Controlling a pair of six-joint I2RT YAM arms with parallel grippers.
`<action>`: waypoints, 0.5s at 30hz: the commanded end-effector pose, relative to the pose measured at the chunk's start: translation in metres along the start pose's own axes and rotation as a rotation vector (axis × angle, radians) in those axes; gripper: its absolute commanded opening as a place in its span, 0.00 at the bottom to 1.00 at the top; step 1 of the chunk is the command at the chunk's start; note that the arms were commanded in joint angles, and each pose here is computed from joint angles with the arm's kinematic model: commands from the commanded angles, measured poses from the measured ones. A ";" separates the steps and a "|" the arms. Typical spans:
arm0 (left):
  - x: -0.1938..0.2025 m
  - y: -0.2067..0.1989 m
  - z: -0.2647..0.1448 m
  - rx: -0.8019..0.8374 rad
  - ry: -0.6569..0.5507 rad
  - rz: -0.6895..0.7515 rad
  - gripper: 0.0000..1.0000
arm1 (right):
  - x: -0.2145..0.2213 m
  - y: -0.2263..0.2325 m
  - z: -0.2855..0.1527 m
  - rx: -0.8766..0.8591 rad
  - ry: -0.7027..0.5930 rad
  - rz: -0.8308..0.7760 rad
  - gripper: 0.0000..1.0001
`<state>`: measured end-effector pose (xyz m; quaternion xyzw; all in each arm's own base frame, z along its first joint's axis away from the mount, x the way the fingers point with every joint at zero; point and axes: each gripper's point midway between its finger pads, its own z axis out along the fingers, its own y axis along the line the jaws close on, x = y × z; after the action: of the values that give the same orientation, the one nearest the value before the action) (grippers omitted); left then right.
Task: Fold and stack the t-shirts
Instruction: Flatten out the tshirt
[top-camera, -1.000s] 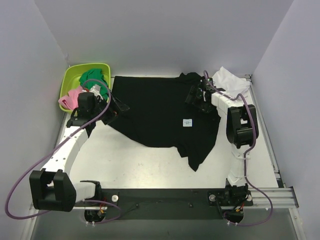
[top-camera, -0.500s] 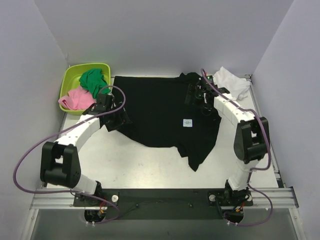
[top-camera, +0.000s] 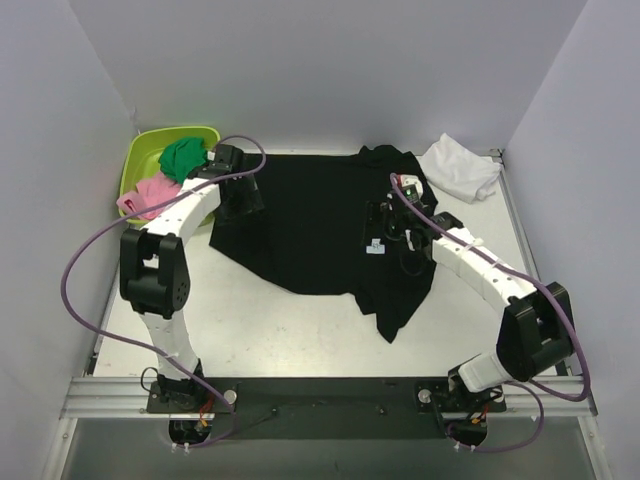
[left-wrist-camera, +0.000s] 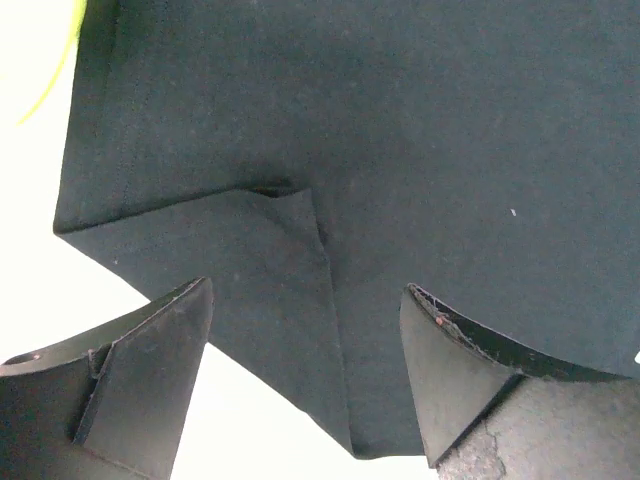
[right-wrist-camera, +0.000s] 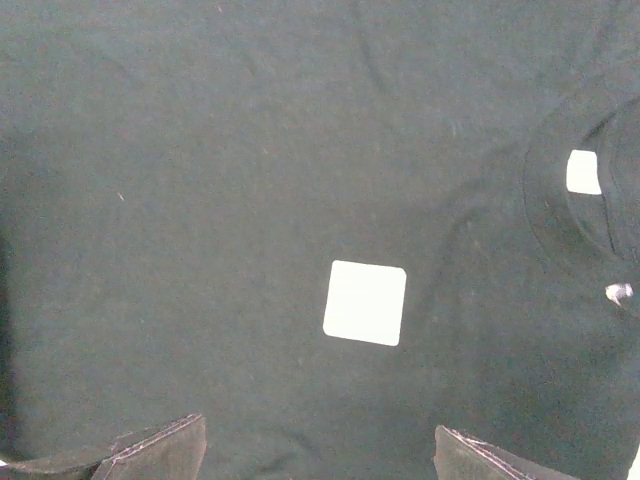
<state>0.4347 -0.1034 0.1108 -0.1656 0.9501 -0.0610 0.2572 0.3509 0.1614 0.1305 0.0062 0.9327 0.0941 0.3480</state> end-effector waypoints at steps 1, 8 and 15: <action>0.015 0.009 0.016 -0.113 0.077 0.065 0.84 | 0.002 -0.008 -0.019 0.023 -0.054 -0.001 1.00; 0.029 0.008 0.036 -0.168 0.127 0.095 0.84 | 0.009 -0.013 -0.030 0.021 -0.069 -0.006 1.00; 0.035 0.012 0.051 -0.209 0.150 0.106 0.82 | 0.018 -0.017 -0.030 0.025 -0.059 -0.003 1.00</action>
<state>0.4168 -0.1101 0.0399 -0.1372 0.9781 0.0246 0.1546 0.3218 0.1450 0.1371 0.0092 0.9256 0.0901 0.3674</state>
